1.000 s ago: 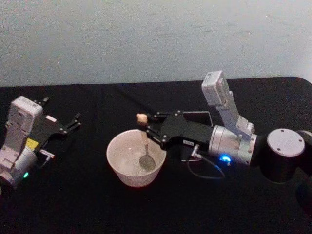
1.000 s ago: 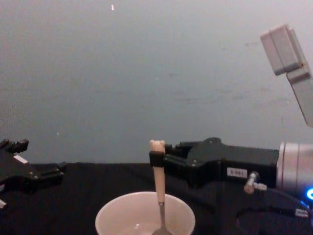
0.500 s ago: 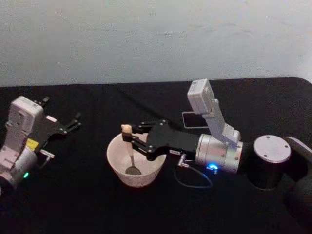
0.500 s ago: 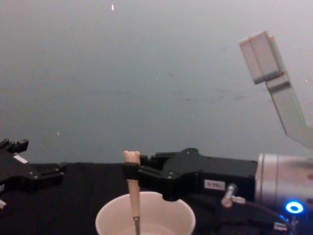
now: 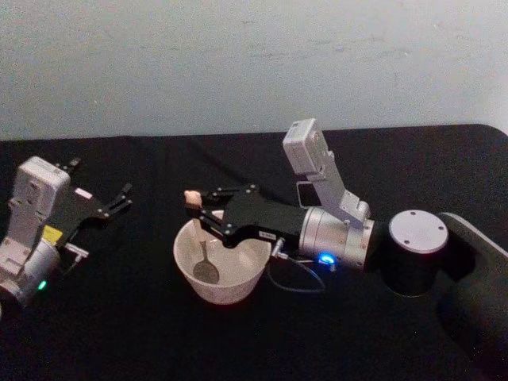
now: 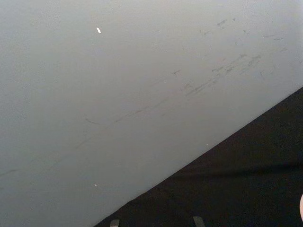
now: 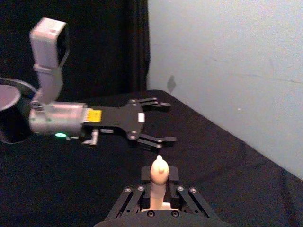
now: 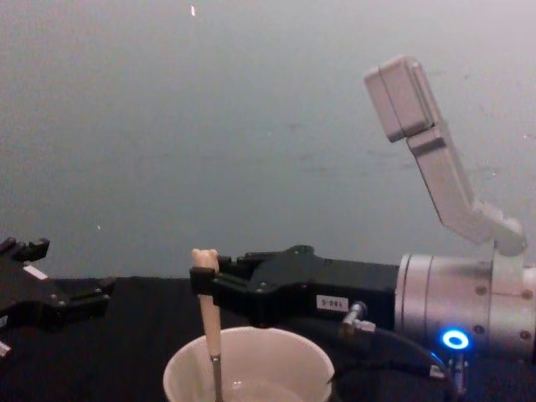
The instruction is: Pick up the stirring spoon with one hand, stir inside the cup, then place it back in its original position.
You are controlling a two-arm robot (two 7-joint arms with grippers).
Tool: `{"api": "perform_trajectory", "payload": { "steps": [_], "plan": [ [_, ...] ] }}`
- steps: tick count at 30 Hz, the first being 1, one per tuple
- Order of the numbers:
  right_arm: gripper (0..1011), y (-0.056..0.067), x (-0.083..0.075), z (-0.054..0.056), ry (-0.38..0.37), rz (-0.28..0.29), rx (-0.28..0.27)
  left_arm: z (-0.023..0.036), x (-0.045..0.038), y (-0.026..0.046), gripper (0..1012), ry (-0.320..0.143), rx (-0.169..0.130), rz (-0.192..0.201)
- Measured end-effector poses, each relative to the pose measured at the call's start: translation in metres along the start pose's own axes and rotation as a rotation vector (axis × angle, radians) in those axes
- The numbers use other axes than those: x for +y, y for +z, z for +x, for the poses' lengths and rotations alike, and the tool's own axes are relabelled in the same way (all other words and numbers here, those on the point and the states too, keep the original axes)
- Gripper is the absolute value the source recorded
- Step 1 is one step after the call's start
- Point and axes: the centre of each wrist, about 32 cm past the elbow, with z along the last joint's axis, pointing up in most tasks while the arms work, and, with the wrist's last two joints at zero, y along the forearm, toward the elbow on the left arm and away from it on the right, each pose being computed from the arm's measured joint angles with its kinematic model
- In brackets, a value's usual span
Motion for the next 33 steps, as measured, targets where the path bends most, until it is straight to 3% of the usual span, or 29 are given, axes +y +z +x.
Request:
{"api": "perform_trajectory", "payload": {
  "steps": [9, 18, 25, 33],
  "plan": [
    [210, -0.001, 0.0, 0.012, -0.072, 0.006, 0.002, 0.0, 0.0, 0.0, 1001, 0.0, 0.0, 0.0],
    [210, 0.0, -0.015, 0.02, -0.115, 0.001, -0.01, 0.0, 0.0, 0.0, 1001, 0.0, 0.0, 0.0],
    [210, 0.003, -0.03, 0.017, -0.108, -0.003, -0.025, 0.0, 0.0, 0.0, 1001, 0.0, 0.0, 0.0],
    [210, 0.006, -0.047, 0.005, -0.068, -0.005, -0.024, 0.0, 0.0, 0.0, 1001, 0.0, 0.0, 0.0]
  ]
}}
